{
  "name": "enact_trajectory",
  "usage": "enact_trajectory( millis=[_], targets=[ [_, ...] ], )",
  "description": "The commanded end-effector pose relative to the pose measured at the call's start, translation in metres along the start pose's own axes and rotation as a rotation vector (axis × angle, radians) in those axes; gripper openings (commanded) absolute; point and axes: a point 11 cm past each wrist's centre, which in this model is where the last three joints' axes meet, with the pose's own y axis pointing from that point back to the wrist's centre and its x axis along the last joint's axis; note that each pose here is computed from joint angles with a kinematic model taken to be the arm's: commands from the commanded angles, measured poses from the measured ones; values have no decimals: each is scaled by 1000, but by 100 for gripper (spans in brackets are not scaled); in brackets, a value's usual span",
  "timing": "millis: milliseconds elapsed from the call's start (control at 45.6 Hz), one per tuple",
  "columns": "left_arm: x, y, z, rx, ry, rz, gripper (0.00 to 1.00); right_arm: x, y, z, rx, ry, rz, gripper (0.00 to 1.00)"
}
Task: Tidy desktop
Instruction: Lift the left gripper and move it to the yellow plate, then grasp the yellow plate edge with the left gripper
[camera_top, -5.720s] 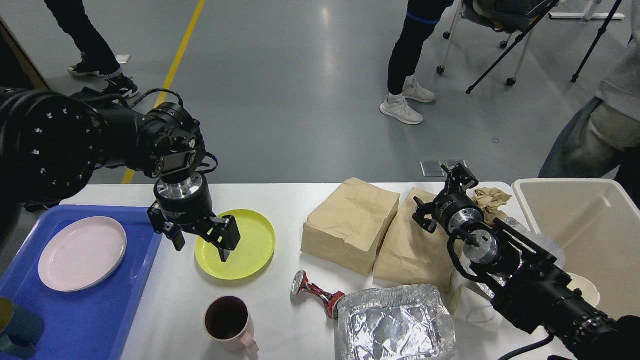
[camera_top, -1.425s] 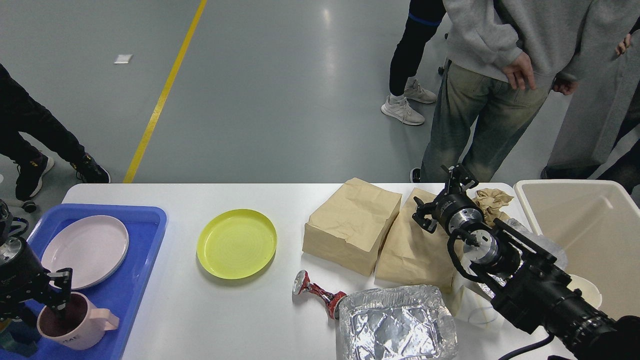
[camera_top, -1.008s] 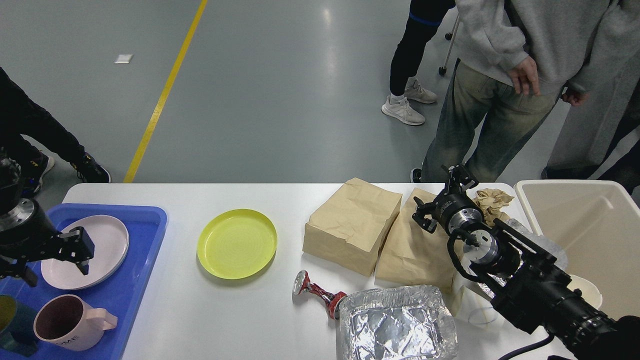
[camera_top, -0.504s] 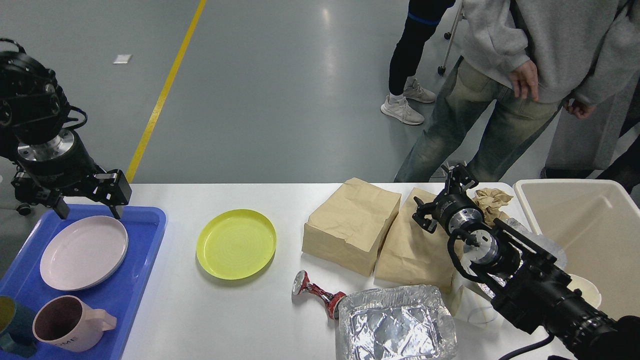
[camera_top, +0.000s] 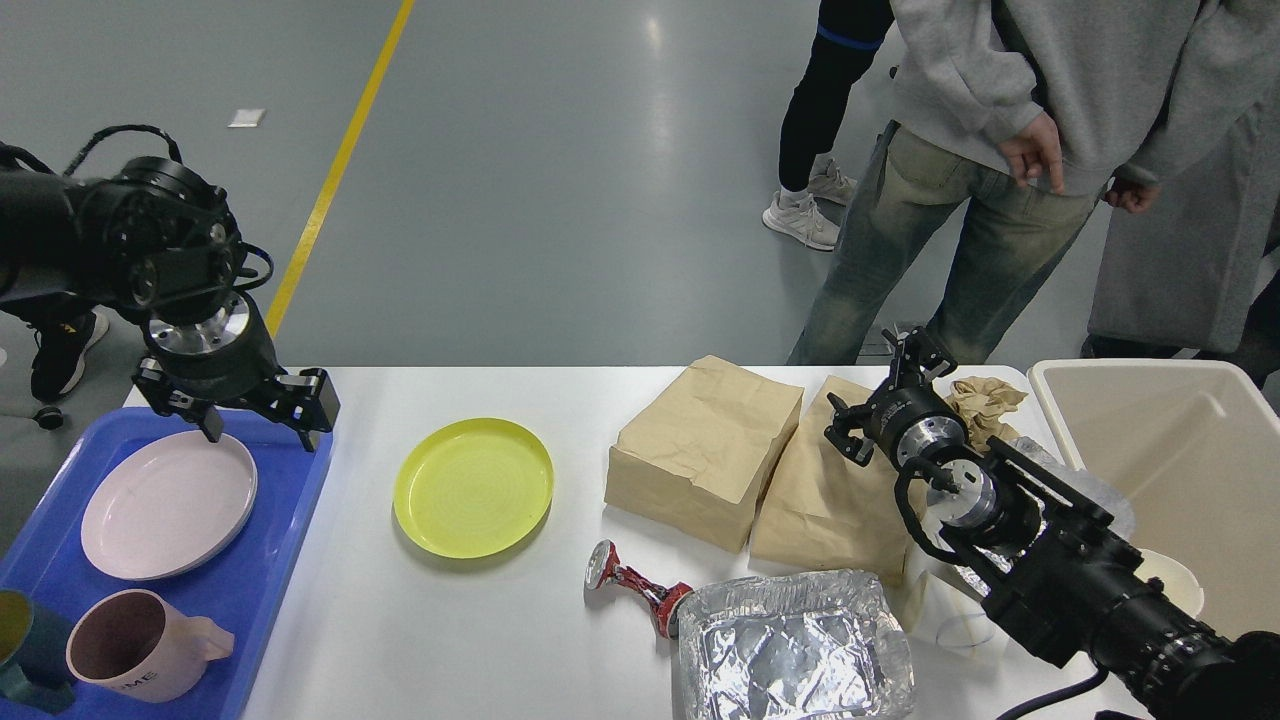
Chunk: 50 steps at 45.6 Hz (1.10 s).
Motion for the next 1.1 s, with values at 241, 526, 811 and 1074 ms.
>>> enact_trajectory(
  millis=[241,526,811,1074],
  targets=[
    [-2,-86,19,-99,79,46,89,0,0,0,-1,1,0,100],
    [-9,-127,52,0,19,86,89,0,0,0,0,0,0,100],
    [-19,-148,72,-21,39,125,89,0,0,0,0,0,0,100],
    [-36,-165,75,1,30,88,89,0,0,0,0,0,0,100]
  ],
)
